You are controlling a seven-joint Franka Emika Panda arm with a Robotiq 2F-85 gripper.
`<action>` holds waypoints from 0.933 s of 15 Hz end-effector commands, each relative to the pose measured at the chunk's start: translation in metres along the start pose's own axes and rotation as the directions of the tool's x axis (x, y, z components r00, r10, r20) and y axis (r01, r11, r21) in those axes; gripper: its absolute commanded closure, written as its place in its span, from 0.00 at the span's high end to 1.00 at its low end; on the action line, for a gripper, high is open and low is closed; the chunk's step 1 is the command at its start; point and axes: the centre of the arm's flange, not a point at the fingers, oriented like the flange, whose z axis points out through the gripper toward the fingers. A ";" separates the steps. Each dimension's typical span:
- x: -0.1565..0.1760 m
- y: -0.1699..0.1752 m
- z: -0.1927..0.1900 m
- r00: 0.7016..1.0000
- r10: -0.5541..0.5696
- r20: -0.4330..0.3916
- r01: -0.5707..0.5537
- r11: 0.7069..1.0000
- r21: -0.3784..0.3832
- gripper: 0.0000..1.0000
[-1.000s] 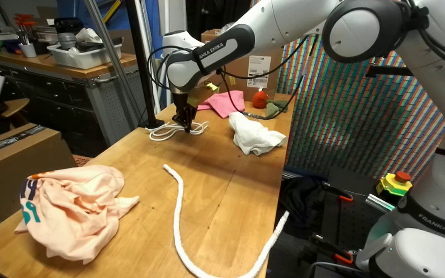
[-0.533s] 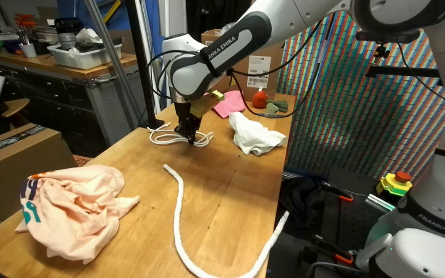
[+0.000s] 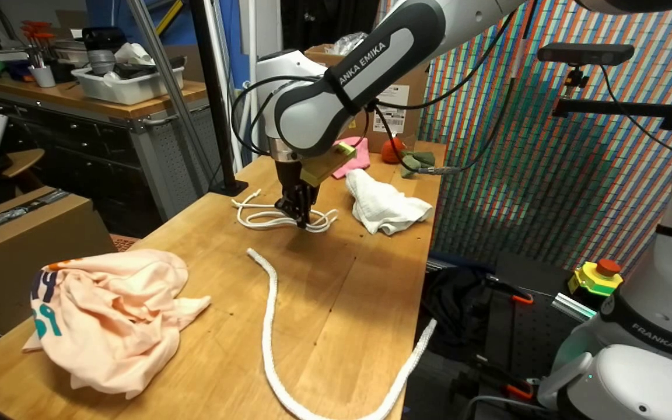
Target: Spread the objects that are on the table, where the orange object and pink cloth moved to the right, white towel and smaller rope to remain on the center, light pink object and bigger rope moved to the left
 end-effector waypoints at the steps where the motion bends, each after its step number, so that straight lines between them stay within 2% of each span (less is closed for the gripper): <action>1: -0.019 -0.006 -0.026 0.999 0.021 -0.041 -0.021 1.000 -0.007 0.46; 4: -0.018 -0.015 -0.053 0.999 0.028 0.021 -0.027 0.998 -0.049 0.68; 8: -0.038 -0.030 -0.094 0.985 0.039 0.167 -0.011 0.986 -0.167 0.99; 11: -0.068 -0.040 -0.132 0.971 0.012 0.240 0.042 0.975 -0.218 1.00; 14: -0.104 -0.049 -0.167 0.960 -0.040 0.277 0.106 0.968 -0.226 1.00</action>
